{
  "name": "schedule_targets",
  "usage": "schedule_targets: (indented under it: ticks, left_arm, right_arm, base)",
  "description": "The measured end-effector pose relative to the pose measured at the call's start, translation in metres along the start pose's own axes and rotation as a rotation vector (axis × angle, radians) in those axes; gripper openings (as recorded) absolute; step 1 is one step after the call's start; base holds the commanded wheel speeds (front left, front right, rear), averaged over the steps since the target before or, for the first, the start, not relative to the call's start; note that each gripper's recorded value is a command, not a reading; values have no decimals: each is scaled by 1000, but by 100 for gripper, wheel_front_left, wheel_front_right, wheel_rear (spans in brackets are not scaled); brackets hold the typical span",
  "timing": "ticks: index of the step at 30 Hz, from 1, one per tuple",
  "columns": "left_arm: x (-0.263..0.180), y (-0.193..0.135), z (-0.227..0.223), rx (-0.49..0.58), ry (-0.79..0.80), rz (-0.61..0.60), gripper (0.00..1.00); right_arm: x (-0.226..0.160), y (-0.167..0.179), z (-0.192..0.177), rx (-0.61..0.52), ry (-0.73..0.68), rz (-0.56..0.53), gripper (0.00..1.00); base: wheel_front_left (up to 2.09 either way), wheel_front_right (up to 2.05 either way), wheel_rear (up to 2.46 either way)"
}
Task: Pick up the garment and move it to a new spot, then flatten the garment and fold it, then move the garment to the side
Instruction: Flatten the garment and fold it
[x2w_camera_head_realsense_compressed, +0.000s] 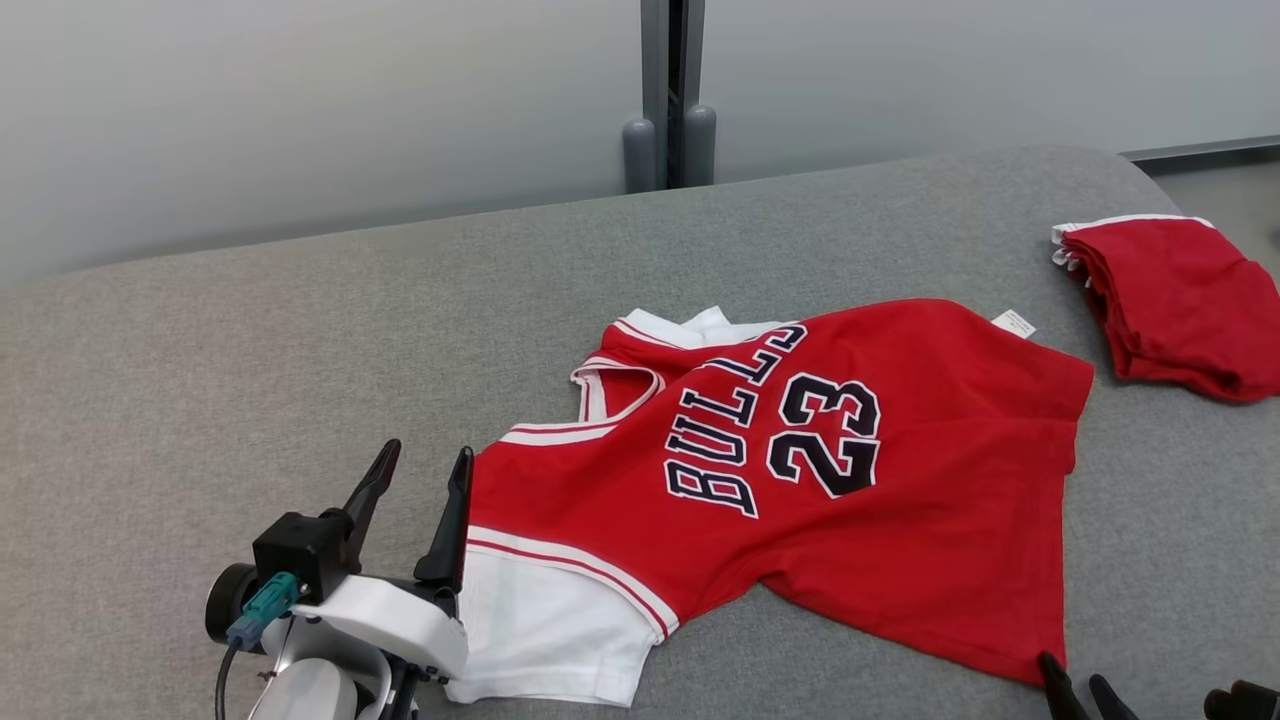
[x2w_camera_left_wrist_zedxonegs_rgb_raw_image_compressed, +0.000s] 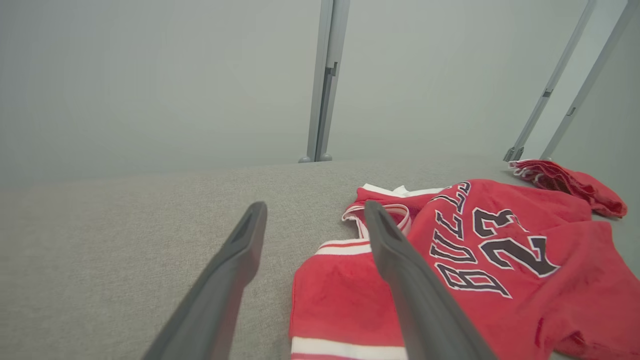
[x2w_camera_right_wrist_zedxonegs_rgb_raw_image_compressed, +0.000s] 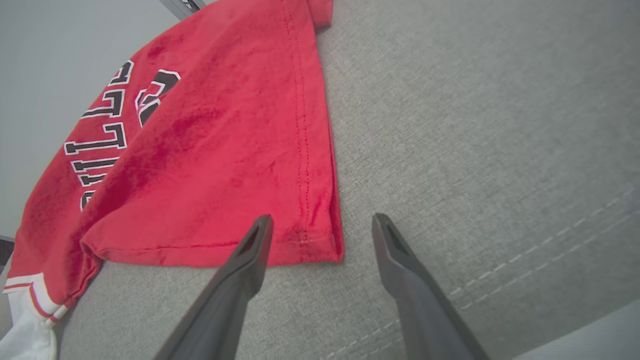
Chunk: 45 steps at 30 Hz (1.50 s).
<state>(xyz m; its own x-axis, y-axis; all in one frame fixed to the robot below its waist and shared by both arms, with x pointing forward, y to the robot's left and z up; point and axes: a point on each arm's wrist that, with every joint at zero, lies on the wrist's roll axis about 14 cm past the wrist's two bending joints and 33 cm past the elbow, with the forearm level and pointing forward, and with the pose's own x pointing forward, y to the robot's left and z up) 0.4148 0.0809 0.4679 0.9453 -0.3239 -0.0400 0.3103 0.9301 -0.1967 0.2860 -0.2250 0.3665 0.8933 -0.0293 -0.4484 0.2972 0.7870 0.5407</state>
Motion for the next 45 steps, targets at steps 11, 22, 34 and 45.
schedule_targets:
  ticks: [11,22,34,45]
  left_arm:
    - [-12,5,0,-4,-1,21,100]
    - [-23,5,-22,-11,69,23,100]
    - [-50,3,-89,-110,317,29,100]
    - [-79,0,-105,-228,462,7,100]
  right_arm:
    - [7,2,-13,-10,54,3,100]
    - [17,15,-2,-71,11,51,0]
    - [20,19,5,-113,-14,72,0]
    - [23,26,-4,-150,8,98,0]
  base:
    - [0,0,0]
    - [0,0,0]
    - [0,0,0]
    - [0,0,0]
